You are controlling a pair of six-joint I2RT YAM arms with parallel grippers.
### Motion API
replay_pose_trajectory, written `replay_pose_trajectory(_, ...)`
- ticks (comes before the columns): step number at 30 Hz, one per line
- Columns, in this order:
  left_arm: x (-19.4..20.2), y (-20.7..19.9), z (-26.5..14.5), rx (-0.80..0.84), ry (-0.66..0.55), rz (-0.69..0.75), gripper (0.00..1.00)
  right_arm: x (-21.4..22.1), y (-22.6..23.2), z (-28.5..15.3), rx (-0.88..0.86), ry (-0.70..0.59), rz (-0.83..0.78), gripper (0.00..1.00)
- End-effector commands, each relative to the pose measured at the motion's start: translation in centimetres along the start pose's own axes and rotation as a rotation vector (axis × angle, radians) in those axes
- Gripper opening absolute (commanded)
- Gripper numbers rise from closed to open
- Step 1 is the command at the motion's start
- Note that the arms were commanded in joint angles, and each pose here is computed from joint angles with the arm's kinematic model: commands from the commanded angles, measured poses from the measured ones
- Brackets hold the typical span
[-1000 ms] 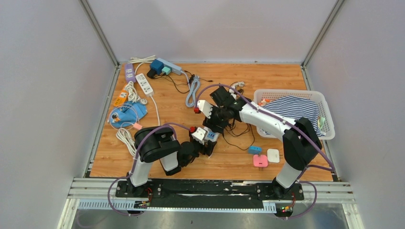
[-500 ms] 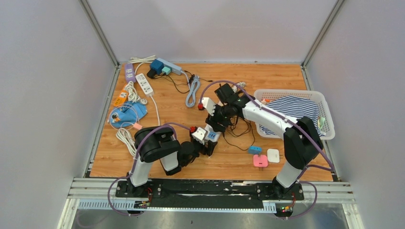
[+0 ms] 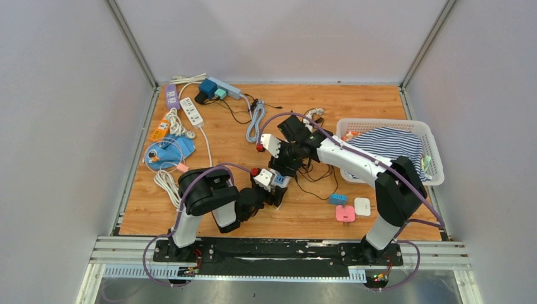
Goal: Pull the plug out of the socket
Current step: Remove the plug from the socket.
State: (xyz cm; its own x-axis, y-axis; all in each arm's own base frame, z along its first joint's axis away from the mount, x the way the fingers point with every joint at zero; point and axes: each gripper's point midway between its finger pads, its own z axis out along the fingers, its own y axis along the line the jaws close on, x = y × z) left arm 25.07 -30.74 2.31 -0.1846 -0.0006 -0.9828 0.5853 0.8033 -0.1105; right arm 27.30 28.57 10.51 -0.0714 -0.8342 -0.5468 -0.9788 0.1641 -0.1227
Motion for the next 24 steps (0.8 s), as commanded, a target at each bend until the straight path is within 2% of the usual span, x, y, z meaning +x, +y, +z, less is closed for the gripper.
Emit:
replay_pose_trajectory(1,0.5,2.3,0.3,-0.095,0.002,0.009,0.0,-0.5,4.5,-2.6,-0.226,-0.076,0.062,0.0)
replay_pose_trajectory(7,0.5,2.3,0.2,-0.092,0.003,0.005,0.0,0.0,3.1,-3.4,-0.195,-0.096,0.108,0.0)
replay_pose_trajectory(16,0.5,2.3,0.3,-0.094,0.003,0.01,0.0,-1.3,6.2,-2.3,-0.287,-0.094,0.049,0.0)
replay_pose_trajectory(24,0.4,2.2,0.3,-0.09,0.001,0.012,0.0,-1.2,5.5,-2.8,-0.254,-0.097,0.039,0.0)
